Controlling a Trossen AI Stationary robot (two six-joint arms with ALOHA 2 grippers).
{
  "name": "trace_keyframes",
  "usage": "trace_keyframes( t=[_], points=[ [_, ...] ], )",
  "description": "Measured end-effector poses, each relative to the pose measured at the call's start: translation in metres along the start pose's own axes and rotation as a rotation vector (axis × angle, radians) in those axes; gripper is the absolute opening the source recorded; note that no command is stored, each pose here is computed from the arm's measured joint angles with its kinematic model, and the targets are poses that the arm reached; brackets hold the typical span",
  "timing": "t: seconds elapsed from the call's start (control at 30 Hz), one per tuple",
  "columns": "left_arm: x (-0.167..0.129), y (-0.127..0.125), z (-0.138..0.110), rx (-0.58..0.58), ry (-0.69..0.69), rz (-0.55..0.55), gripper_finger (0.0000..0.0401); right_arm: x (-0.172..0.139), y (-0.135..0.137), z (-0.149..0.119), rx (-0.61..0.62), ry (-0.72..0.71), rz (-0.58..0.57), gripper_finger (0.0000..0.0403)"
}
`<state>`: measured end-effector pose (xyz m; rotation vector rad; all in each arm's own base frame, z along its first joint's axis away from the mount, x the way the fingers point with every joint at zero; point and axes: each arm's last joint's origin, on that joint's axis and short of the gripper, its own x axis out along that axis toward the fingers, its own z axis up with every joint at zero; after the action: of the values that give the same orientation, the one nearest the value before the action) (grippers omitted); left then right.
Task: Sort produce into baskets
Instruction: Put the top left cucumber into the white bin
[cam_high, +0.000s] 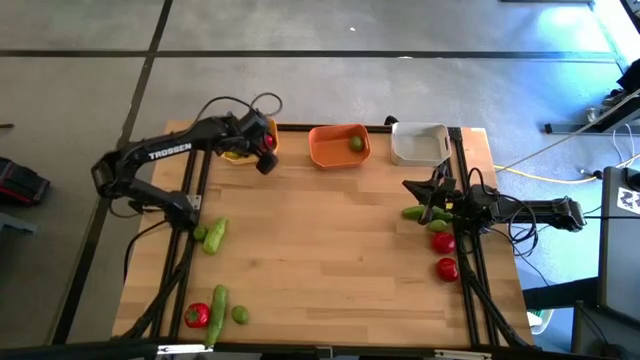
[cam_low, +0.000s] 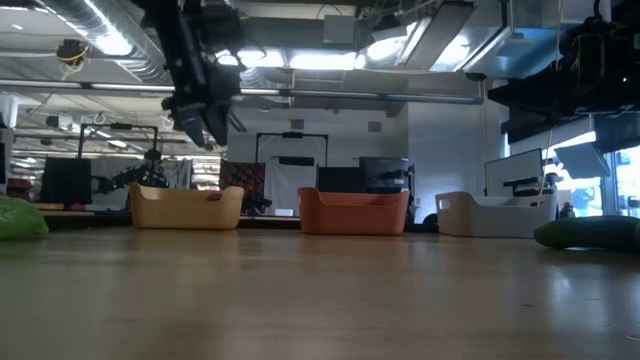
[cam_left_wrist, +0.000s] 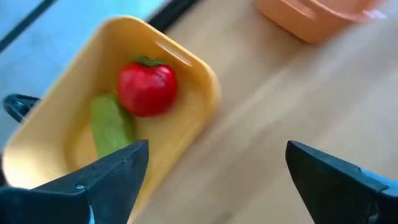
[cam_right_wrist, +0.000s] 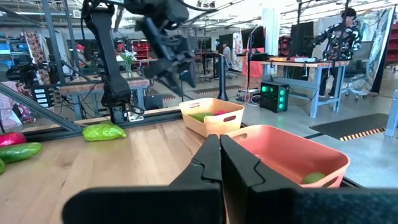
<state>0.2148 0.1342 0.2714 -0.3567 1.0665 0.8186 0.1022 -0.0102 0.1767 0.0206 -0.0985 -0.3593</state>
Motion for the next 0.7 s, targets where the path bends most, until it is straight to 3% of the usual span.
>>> trace_keyframes(
  t=[0.3, 0.7],
  points=[
    [-0.021, -0.039, -0.031, 0.039, 0.172, -0.014, 0.0375, 0.0, 0.0, 0.0, 0.0, 0.0, 0.0, 0.0],
    [-0.044, -0.066, -0.072, -0.044, 0.345, 0.085, 0.0375, 0.0, 0.0, 0.0, 0.0, -0.001, 0.001, 0.0]
  ],
)
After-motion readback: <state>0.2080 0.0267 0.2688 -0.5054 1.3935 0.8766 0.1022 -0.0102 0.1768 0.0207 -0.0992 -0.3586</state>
